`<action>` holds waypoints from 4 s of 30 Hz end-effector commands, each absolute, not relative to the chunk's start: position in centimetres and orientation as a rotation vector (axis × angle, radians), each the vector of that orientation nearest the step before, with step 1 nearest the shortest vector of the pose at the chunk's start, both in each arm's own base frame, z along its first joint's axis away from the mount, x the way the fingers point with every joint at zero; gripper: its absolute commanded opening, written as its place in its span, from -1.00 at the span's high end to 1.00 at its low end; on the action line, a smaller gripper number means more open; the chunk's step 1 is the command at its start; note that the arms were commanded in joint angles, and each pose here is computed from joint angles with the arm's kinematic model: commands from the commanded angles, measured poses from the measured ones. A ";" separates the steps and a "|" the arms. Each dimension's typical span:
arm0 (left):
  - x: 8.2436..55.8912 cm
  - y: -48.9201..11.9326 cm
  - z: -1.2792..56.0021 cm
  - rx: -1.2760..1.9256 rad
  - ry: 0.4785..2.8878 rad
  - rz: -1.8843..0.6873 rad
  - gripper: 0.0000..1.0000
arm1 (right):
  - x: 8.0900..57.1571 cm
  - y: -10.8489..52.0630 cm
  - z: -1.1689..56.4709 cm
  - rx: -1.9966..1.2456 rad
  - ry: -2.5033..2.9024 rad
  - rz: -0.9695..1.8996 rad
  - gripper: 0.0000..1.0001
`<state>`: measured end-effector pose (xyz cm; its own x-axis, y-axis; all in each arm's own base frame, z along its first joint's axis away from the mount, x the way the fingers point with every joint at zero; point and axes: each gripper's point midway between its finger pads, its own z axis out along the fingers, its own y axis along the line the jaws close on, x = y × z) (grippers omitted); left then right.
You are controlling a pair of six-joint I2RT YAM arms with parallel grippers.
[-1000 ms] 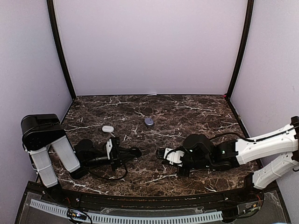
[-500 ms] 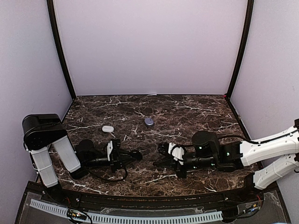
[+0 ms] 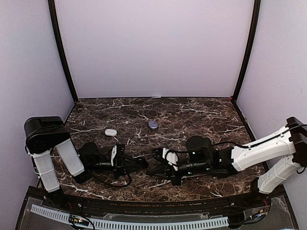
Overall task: Insert the wireless bluetooth earbuds into the charging case
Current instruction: Open the charging case, then insert the left earbud into the left side groove of the charging case.
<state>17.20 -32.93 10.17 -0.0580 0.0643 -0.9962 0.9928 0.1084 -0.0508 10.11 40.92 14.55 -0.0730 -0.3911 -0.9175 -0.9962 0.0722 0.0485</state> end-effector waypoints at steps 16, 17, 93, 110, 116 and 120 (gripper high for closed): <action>15.7 -33.5 15.1 1.163 1.089 -1.248 0.67 | 10.2 44.4 15.4 -1.517 1.417 1.204 1.00; 15.7 -33.5 15.1 1.163 1.090 -1.249 0.67 | 10.3 44.4 15.1 -1.520 1.422 1.205 1.00; 16.7 -33.6 14.3 0.880 1.576 -1.513 0.75 | 16.2 37.4 24.2 -1.379 1.152 0.781 1.00; 16.3 -34.6 13.5 0.884 1.885 -1.590 0.73 | 14.7 37.5 23.9 -1.578 0.608 0.294 1.00; 15.6 -34.9 13.9 0.911 1.936 -1.643 0.73 | 14.5 37.7 23.7 -1.614 0.474 0.152 1.00; 15.3 -35.0 14.1 0.924 1.968 -1.675 0.73 | 14.8 38.0 23.6 -1.613 0.410 0.049 1.00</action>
